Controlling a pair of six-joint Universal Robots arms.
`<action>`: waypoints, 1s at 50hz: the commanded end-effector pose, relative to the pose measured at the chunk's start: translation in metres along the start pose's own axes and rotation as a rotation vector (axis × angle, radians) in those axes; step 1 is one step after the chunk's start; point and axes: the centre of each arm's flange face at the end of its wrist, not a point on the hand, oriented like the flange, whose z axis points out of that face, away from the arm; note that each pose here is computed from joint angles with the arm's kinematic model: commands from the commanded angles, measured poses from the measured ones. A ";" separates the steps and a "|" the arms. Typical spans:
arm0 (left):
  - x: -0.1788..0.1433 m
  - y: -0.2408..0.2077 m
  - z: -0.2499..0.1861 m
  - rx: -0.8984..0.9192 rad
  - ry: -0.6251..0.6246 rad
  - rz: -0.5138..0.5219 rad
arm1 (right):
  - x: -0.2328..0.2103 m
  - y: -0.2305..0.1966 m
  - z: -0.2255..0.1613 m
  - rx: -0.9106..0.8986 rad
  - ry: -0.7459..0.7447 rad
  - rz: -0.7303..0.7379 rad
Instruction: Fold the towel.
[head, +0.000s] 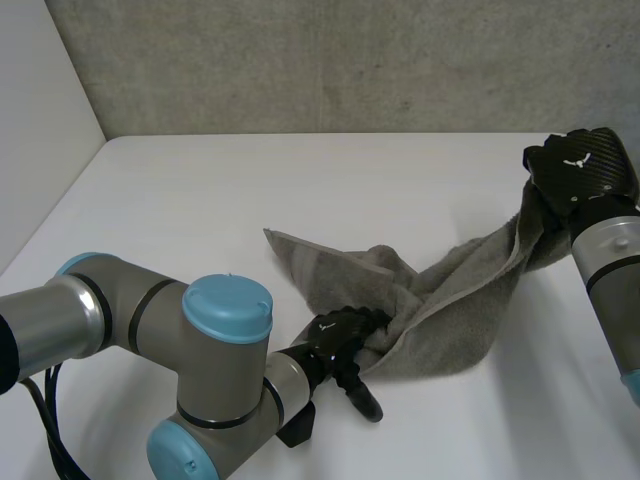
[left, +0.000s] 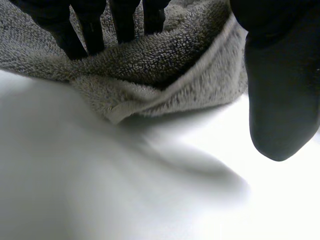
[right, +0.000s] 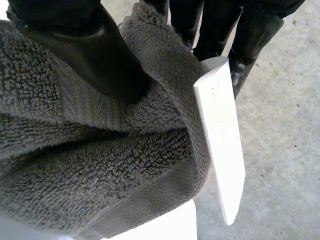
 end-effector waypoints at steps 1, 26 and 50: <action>0.000 0.001 0.000 -0.002 -0.002 0.030 | 0.004 0.005 0.006 -0.015 0.014 0.000; 0.019 -0.163 -0.080 0.453 -0.027 0.105 | 0.066 -0.093 -0.005 0.152 0.111 0.009; -0.043 -0.206 -0.064 0.325 -0.357 0.636 | 0.010 -0.075 0.035 -0.073 -0.285 -0.092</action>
